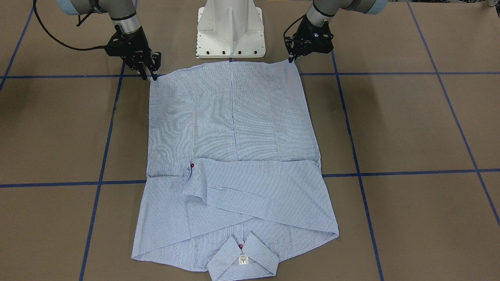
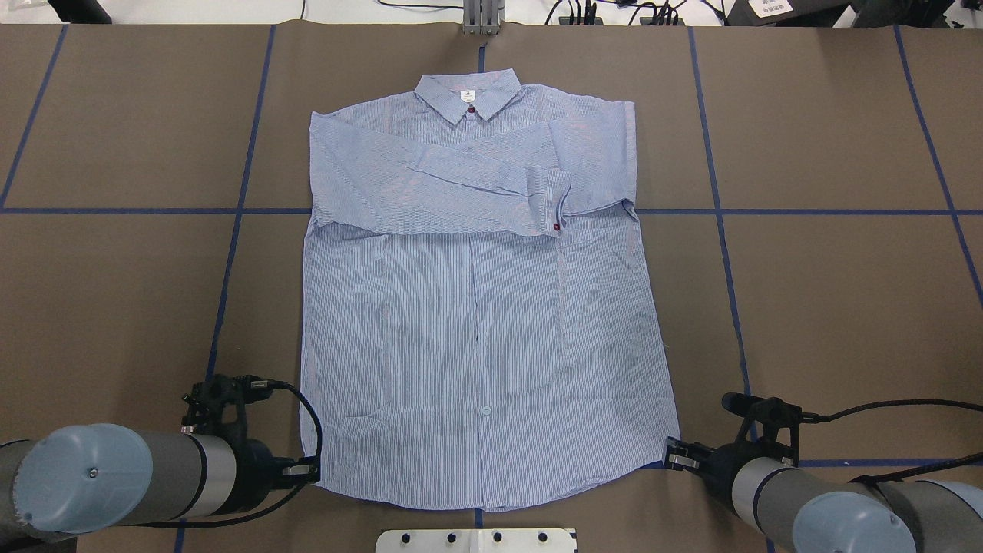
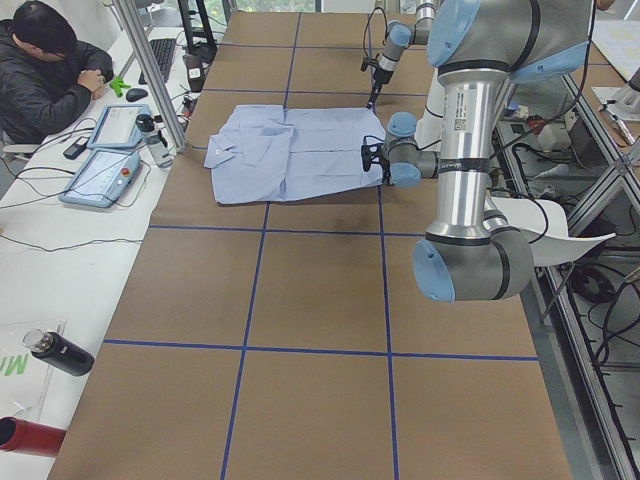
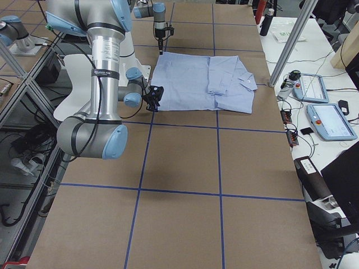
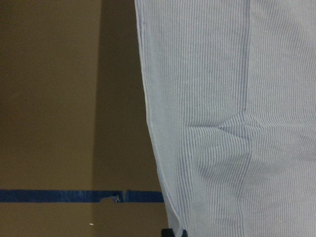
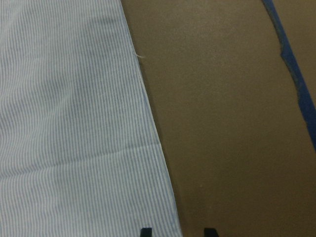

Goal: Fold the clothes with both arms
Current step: 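Grasp both hem corners with the left and right grippers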

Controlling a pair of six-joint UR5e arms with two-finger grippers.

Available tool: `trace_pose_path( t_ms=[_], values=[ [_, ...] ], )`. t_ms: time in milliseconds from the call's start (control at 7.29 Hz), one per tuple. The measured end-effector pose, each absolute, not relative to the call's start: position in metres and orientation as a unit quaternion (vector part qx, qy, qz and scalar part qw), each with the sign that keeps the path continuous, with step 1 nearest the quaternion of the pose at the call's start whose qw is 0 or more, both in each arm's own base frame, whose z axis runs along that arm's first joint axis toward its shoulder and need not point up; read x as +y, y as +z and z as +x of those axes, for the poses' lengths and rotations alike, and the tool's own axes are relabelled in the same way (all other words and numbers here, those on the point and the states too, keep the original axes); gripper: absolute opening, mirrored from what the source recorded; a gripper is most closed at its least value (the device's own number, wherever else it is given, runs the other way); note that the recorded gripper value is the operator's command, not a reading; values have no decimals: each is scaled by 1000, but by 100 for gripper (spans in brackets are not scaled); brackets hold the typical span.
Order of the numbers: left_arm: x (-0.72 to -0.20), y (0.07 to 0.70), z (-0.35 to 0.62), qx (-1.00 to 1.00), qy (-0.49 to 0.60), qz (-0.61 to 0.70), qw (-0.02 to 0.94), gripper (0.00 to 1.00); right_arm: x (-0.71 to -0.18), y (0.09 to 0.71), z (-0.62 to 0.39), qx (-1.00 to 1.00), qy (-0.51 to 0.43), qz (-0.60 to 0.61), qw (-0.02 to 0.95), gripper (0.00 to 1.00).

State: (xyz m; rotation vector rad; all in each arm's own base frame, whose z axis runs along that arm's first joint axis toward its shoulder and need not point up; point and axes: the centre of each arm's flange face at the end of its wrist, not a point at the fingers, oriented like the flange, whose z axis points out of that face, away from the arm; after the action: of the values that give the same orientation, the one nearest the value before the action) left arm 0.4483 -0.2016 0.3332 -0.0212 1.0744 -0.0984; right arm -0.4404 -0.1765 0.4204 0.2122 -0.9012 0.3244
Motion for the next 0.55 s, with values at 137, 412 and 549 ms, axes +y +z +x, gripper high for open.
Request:
trace_pose_path(
  t_ms=[137,412,549],
  values=[
    [-202,333,448,512,-47,-10,858,0,-176,421,-441,-432,155,103,882,30],
    [-201,332,447,512,-47,-10,858,0,-174,420,-444,-434,154,103,882,22],
    [-201,332,447,512,-46,-10,858,0,-172,417,-447,-436,152,102,881,17]
  ],
)
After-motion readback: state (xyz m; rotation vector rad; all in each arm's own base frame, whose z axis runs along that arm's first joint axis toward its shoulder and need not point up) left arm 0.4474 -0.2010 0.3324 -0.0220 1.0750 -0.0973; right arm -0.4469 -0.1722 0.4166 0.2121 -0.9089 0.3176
